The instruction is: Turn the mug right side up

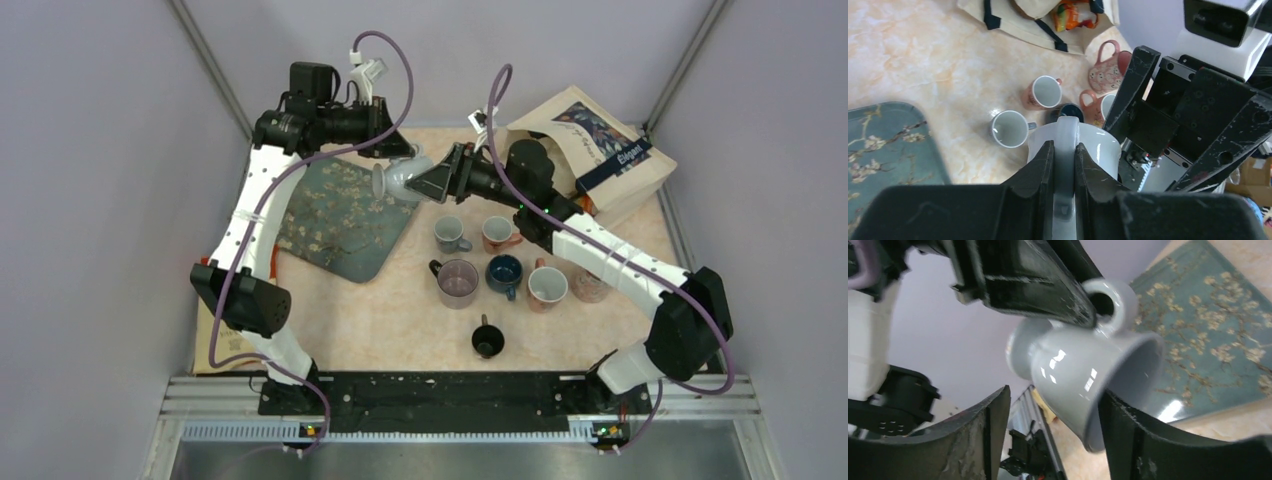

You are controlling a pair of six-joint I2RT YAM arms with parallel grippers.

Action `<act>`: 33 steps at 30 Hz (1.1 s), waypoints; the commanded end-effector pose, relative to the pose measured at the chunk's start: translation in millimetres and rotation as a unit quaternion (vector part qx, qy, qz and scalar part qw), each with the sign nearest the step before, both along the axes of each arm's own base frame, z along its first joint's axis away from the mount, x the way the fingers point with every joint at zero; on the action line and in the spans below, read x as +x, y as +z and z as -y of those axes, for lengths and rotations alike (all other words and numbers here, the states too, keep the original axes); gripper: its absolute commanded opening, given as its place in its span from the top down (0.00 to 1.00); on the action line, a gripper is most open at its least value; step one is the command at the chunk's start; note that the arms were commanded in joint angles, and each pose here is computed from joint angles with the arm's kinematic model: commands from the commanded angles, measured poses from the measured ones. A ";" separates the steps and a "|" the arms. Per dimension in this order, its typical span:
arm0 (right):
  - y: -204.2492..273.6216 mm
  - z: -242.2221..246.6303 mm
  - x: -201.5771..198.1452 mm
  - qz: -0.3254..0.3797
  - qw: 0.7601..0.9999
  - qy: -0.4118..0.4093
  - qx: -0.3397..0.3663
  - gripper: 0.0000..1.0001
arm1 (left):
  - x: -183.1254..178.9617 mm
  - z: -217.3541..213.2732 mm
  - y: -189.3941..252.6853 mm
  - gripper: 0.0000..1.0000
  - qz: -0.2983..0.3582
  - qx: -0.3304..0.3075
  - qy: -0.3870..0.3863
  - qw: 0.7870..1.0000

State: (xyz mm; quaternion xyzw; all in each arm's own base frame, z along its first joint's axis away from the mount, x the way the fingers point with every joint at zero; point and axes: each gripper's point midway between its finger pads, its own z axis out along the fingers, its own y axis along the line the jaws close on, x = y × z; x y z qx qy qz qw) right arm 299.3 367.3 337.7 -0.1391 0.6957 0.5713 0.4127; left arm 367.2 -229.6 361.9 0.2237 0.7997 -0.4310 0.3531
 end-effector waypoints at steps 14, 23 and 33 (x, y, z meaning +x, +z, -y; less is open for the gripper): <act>38.9 36.0 14.8 0.071 0.991 -0.086 -0.078 1.00 | 8.8 -24.6 38.0 0.01 0.140 0.063 0.063 0.986; 22.4 189.7 27.4 0.044 0.862 -0.350 -0.364 1.00 | 38.0 -109.8 -4.8 0.01 0.201 0.268 0.209 0.919; 13.4 441.8 -8.5 -0.108 0.660 -0.619 -0.411 1.00 | 13.6 -132.1 -89.3 0.01 0.176 0.324 0.207 0.906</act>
